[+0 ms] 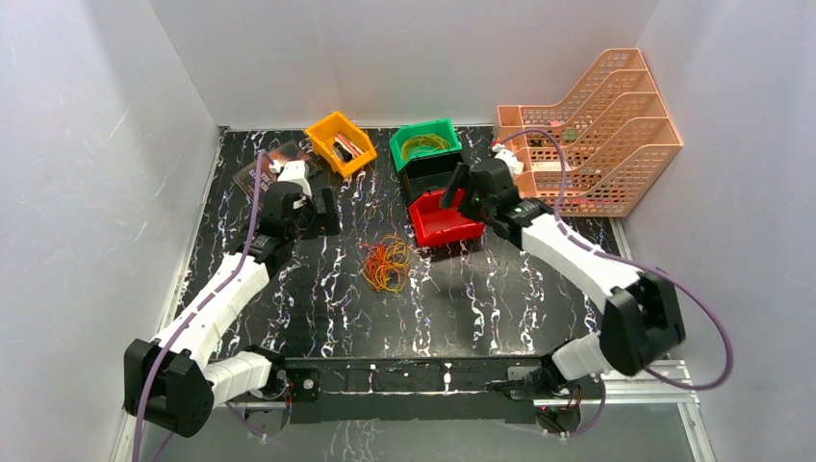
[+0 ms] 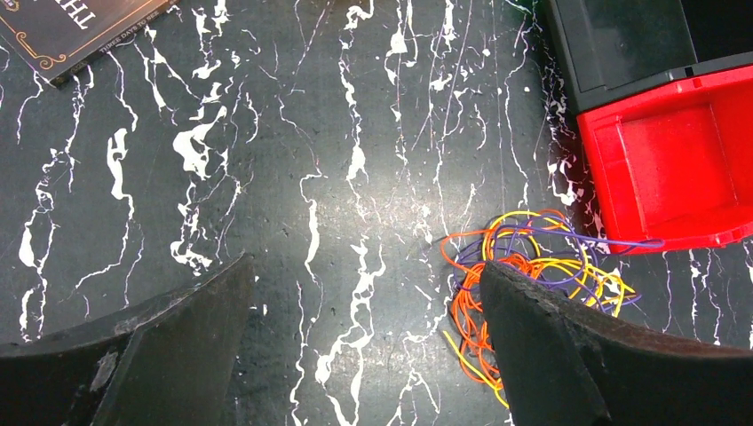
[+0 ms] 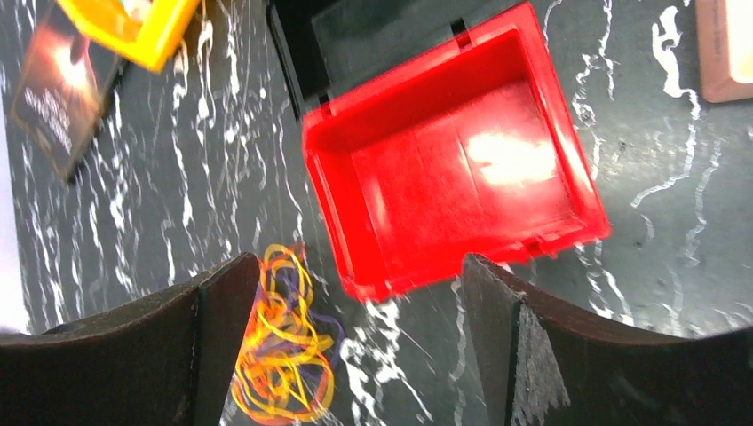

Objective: Untangle the cables

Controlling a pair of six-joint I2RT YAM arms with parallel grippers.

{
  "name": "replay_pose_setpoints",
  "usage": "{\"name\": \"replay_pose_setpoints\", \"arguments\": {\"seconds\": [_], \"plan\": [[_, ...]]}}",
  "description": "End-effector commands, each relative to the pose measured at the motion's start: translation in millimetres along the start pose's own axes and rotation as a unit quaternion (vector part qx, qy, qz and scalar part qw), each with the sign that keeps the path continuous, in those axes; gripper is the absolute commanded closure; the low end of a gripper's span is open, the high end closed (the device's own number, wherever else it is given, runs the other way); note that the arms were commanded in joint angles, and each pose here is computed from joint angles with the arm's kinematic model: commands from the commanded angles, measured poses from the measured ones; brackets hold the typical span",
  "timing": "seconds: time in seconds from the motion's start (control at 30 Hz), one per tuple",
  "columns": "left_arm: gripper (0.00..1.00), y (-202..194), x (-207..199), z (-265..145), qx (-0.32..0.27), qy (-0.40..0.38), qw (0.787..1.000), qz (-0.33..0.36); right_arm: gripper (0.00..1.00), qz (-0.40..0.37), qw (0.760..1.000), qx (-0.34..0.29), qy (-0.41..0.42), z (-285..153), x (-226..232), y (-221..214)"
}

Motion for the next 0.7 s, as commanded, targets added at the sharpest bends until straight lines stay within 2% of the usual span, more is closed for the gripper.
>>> {"name": "replay_pose_setpoints", "arguments": {"seconds": [0.0,0.13,0.23,0.47,0.67], "plan": [[0.02,16,-2,-8,-0.017,-0.010,1.000,0.009,0.07,0.123,0.986,-0.100,-0.046,28,36,40],[0.02,14,0,-9,-0.015,0.003,1.000,0.003,0.06,0.182,0.969,-0.099,-0.133,59,31,34],[0.02,14,0,-9,-0.013,0.001,1.000,0.002,0.05,0.205,0.961,-0.106,-0.155,79,30,31],[0.02,13,-3,-9,-0.011,-0.011,1.000,-0.002,0.05,0.210,0.949,-0.105,-0.210,123,29,26],[0.02,14,-1,-10,-0.014,-0.007,1.000,-0.003,0.05,0.207,0.948,-0.094,-0.223,146,29,18]]}}
Point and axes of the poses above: each gripper's point midway between its finger pads, its own z axis out along the fingers, its own x axis along the line the jaws close on, y = z × x, the point moved 7 cm from there along -z, back along the fingers, and after that the axes turned 2 degrees about z, right-handed, at the moved point
